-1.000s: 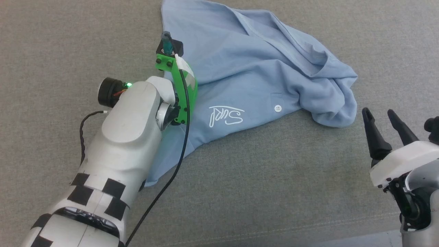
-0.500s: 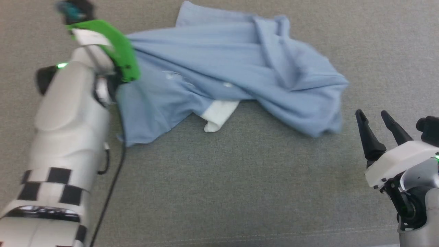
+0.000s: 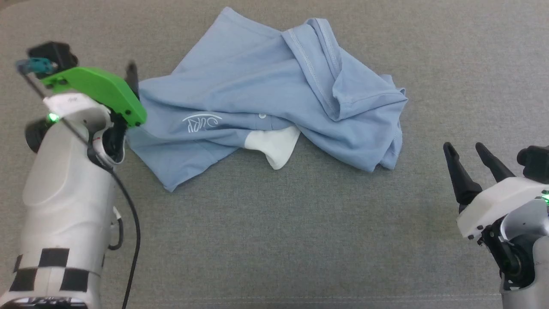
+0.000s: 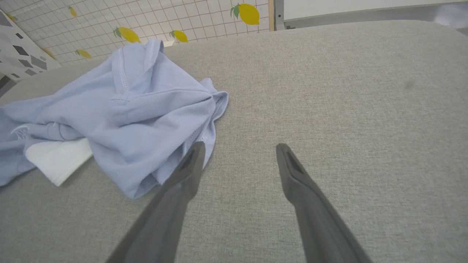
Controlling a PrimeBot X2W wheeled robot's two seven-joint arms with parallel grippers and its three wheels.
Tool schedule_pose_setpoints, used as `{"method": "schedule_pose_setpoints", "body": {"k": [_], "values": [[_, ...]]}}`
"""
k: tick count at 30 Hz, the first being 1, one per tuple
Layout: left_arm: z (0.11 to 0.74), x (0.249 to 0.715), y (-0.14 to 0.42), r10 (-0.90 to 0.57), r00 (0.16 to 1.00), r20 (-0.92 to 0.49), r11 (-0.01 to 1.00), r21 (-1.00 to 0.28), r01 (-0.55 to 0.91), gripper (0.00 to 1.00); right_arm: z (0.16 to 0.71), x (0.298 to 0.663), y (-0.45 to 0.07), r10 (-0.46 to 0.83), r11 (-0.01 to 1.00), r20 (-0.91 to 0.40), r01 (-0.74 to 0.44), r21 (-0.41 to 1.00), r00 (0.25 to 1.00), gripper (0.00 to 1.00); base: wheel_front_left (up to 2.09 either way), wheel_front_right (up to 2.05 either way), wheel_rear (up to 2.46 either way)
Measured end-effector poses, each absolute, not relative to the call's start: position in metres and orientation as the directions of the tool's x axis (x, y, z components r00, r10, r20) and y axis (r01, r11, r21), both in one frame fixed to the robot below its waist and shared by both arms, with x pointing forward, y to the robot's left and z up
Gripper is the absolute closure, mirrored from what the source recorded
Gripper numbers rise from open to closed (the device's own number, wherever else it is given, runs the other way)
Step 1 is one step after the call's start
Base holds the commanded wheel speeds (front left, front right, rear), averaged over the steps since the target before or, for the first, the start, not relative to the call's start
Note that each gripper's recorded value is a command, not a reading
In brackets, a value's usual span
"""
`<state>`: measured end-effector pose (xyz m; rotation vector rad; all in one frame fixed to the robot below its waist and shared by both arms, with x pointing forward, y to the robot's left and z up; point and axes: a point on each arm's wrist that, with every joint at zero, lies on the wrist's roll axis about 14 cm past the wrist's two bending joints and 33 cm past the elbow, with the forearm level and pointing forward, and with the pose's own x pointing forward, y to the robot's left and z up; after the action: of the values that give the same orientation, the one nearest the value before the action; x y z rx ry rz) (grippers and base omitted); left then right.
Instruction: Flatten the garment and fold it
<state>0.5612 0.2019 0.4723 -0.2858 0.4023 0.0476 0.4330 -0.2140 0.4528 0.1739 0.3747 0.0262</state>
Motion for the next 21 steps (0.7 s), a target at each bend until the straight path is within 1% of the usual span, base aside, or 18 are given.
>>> {"method": "schedule_pose_setpoints", "body": {"k": [1, 2, 3, 5, 7, 10, 13, 17, 18, 21], "values": [[0.489, 0.564, 0.202, -0.018, 0.952, -0.307, 0.966, -0.251, -0.063, 0.00, 0.453, 0.433, -0.213, 0.063, 0.985, -0.366, 0.000, 0.171, 0.928, 0.00, 0.00, 0.00, 0.00], [0.501, 0.564, 0.202, -0.026, 0.970, -0.241, 0.973, -0.227, -0.030, 0.00, 0.454, 0.433, -0.212, 0.069, 0.986, -0.370, -0.007, 0.166, 0.927, 0.00, 0.00, 0.00, 0.00], [0.515, 0.563, 0.206, -0.018, 0.989, -0.146, 0.978, -0.209, -0.013, 0.00, 0.455, 0.434, -0.210, 0.077, 0.987, -0.374, -0.018, 0.160, 0.924, 0.00, 0.00, 0.00, 0.00], [0.525, 0.553, 0.209, -0.025, 0.999, -0.041, 0.988, -0.156, 0.018, 0.00, 0.456, 0.437, -0.206, 0.096, 0.989, -0.390, -0.043, 0.141, 0.916, 0.00, 0.00, 0.00, 0.00], [0.524, 0.538, 0.212, -0.016, 0.999, 0.032, 0.993, -0.118, 0.020, 0.00, 0.458, 0.442, -0.200, 0.121, 0.989, -0.406, -0.076, 0.123, 0.906, 0.00, 0.00, 0.00, 0.00], [0.514, 0.517, 0.213, -0.002, 0.998, 0.056, 0.994, -0.111, 0.008, 0.00, 0.458, 0.453, -0.195, 0.146, 0.989, -0.445, -0.132, 0.062, 0.883, 0.00, 0.00, 0.00, 0.00], [0.504, 0.502, 0.208, 0.000, 0.999, 0.050, 0.993, -0.118, 0.006, 0.00, 0.457, 0.466, -0.181, 0.180, 0.976, -0.493, -0.216, -0.016, 0.851, 0.00, 0.00, 0.00, 0.00], [0.496, 0.492, 0.206, 0.013, 0.999, 0.041, 0.992, -0.127, -0.008, 0.00, 0.453, 0.487, -0.158, 0.223, 0.939, -0.551, -0.328, -0.099, 0.804, 0.00, 0.00, 0.00, 0.00], [0.494, 0.490, 0.208, 0.025, 0.999, 0.040, 0.992, -0.128, -0.020, 0.00, 0.451, 0.497, -0.148, 0.233, 0.918, -0.573, -0.373, -0.138, 0.786, 0.00, 0.00, 0.00, 0.00], [0.491, 0.487, 0.214, 0.038, 0.999, 0.036, 0.992, -0.121, -0.034, 0.00, 0.444, 0.510, -0.131, 0.256, 0.887, -0.605, -0.432, -0.165, 0.754, 0.00, 0.00, 0.00, 0.00]]}}
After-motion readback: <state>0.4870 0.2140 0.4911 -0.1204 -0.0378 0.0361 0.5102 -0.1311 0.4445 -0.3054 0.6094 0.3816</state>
